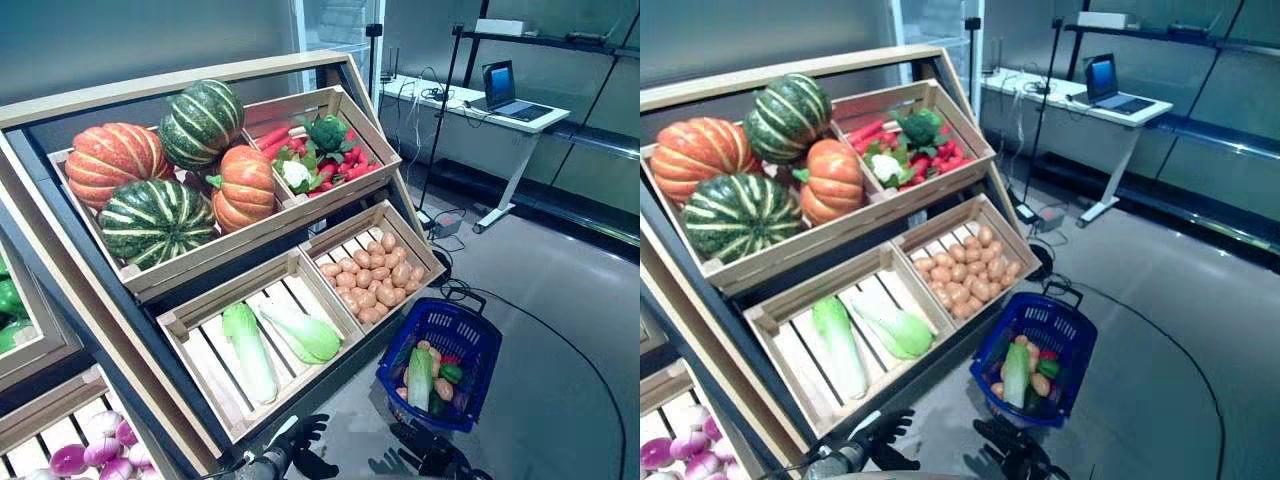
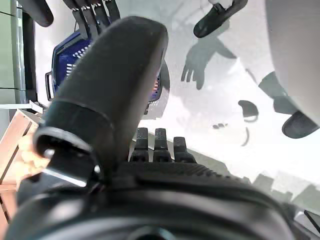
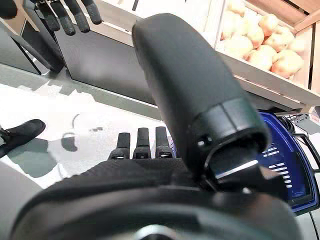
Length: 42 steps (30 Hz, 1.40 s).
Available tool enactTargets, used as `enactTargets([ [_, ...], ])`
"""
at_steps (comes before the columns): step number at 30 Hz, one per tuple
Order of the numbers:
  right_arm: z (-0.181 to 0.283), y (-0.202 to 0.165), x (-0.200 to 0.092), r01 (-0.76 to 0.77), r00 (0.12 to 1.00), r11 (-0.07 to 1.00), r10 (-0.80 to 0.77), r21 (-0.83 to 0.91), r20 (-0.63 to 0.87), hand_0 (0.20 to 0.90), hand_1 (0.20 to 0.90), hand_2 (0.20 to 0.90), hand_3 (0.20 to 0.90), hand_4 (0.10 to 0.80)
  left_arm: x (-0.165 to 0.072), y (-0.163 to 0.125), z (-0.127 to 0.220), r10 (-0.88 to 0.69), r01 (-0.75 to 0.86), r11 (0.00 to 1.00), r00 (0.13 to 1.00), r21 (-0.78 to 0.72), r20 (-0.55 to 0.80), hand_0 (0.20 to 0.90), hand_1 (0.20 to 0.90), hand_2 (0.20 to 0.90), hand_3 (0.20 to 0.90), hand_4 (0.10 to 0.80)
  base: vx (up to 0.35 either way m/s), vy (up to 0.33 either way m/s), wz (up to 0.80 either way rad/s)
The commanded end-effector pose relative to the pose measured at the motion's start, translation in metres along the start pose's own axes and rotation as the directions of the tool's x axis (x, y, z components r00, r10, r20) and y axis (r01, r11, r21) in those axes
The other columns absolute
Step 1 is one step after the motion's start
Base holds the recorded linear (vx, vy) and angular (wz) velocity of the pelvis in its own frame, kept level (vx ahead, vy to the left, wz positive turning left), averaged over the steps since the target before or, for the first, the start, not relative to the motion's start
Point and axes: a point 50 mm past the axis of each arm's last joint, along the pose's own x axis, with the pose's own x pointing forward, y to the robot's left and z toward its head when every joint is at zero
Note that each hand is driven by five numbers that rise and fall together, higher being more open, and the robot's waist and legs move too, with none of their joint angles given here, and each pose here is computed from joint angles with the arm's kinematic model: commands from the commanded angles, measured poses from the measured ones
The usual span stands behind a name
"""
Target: Put vegetables into the basket
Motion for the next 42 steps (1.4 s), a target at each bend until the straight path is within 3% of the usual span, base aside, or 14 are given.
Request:
enactTargets([
  [1,0.000,0.032,0.013,-0.063,0.998,0.997,0.064,0.051,-0.014,0.900,0.900,0.900,0.900,0.800,0.012,0.003,0.029,-0.027,0.024,0.999,0.996,0.034,0.087,0.900,0.900,0.900,0.900,0.800,0.000,0.000,0.00],
  [11,0.004,0.033,0.014,-0.058,0.998,0.997,0.058,0.049,-0.010,0.900,0.900,0.900,0.900,0.800,0.013,0.003,0.035,-0.051,0.045,0.998,0.991,0.048,0.121,0.900,0.900,0.900,0.900,0.800,0.000,0.000,0.00],
  [18,0.004,0.032,0.013,-0.053,0.998,0.997,0.054,0.049,-0.012,0.900,0.900,0.900,0.900,0.800,0.012,-0.001,0.050,-0.126,0.102,0.988,0.965,0.114,0.229,0.900,0.900,0.900,0.900,0.800,0.000,0.000,0.00],
  [24,0.006,0.035,0.014,-0.055,0.998,0.998,0.055,-0.001,0.008,0.900,0.900,0.900,0.900,0.800,0.011,0.002,0.059,-0.078,0.042,0.992,0.950,0.121,0.302,0.900,0.900,0.900,0.900,0.800,0.000,0.000,0.00],
  [30,0.031,0.047,0.015,-0.140,0.983,0.987,0.129,0.077,0.133,0.900,0.900,0.900,0.900,0.800,-0.004,0.041,0.104,0.124,-0.139,0.990,0.808,-0.019,0.575,0.900,0.900,0.900,0.900,0.800,-0.010,0.000,0.00],
  [32,0.040,0.048,0.014,-0.145,0.977,0.984,0.126,0.104,0.173,0.900,0.900,0.900,0.900,0.800,-0.019,0.064,0.132,0.240,-0.232,0.967,0.676,-0.108,0.696,0.900,0.900,0.900,0.900,0.800,-0.067,0.015,0.03],
  [34,0.044,0.047,0.013,-0.142,0.974,0.984,0.120,0.106,0.193,0.900,0.900,0.900,0.900,0.800,-0.028,0.075,0.145,0.301,-0.267,0.949,0.603,-0.169,0.739,0.900,0.900,0.900,0.900,0.800,-0.040,0.013,0.07],
  [37,0.053,0.052,0.012,-0.172,0.956,0.982,0.147,0.079,0.253,0.900,0.900,0.900,0.900,0.800,-0.044,0.094,0.160,0.416,-0.376,0.894,0.494,-0.244,0.764,0.900,0.900,0.900,0.900,0.800,0.002,-0.004,0.07],
  [42,0.067,0.066,0.006,-0.216,0.907,0.973,0.231,-0.081,0.351,0.900,0.900,0.900,0.900,0.800,-0.052,0.118,0.159,0.573,-0.513,0.794,0.452,-0.326,0.684,0.900,0.900,0.900,0.900,0.800,0.041,-0.013,0.11],
])
